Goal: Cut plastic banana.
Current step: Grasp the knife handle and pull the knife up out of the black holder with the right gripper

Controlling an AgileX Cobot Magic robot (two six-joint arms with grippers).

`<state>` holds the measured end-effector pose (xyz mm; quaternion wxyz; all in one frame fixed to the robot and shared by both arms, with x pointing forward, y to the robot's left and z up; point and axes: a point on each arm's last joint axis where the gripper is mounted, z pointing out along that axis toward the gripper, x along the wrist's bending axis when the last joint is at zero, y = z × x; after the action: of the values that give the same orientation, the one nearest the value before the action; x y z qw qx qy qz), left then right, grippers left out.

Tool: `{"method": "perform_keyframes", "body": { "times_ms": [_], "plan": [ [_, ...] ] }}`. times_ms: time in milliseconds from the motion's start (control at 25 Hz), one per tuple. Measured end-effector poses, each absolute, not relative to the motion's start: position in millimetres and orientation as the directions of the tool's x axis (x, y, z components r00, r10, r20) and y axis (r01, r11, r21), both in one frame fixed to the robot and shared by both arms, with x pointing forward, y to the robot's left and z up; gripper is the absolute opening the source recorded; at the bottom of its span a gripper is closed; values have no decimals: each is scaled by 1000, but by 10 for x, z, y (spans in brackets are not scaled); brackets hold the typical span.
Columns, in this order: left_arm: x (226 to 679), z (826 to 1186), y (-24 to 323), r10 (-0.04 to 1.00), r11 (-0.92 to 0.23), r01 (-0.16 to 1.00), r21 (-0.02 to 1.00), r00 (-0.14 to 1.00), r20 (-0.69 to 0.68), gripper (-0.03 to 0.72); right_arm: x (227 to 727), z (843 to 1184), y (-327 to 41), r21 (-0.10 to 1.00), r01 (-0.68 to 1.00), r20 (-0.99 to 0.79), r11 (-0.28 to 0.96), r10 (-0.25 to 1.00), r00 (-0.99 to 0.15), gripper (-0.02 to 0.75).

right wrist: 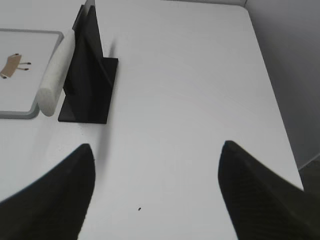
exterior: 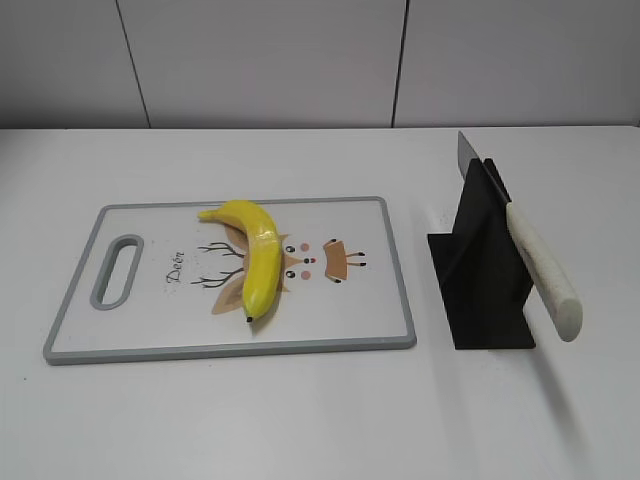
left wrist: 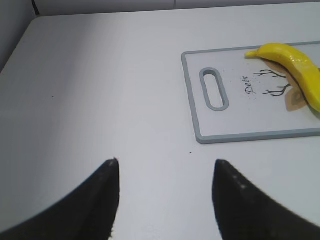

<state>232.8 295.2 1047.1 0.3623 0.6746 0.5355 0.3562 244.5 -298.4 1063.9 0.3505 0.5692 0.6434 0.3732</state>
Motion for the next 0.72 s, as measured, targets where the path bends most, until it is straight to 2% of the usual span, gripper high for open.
{"method": "perform_keyframes", "body": {
  "times_ms": [440, 600, 720],
  "plan": [
    [2328, 10471, 2952, 981, -164, 464, 870, 173, 93, 552, 3104, 10637, -2900, 665, 742, 4, 86, 993, -119, 589],
    [2328, 10471, 2952, 981, -164, 464, 870, 173, 93, 552, 3316, 10711, -2765, 660, 745, 70, 97, 979, -191, 589],
    [2328, 10471, 2952, 981, -164, 464, 870, 173, 93, 552, 3478, 10714, -2619, 611, 778, 98, 143, 962, -254, 589]
  ]
}}
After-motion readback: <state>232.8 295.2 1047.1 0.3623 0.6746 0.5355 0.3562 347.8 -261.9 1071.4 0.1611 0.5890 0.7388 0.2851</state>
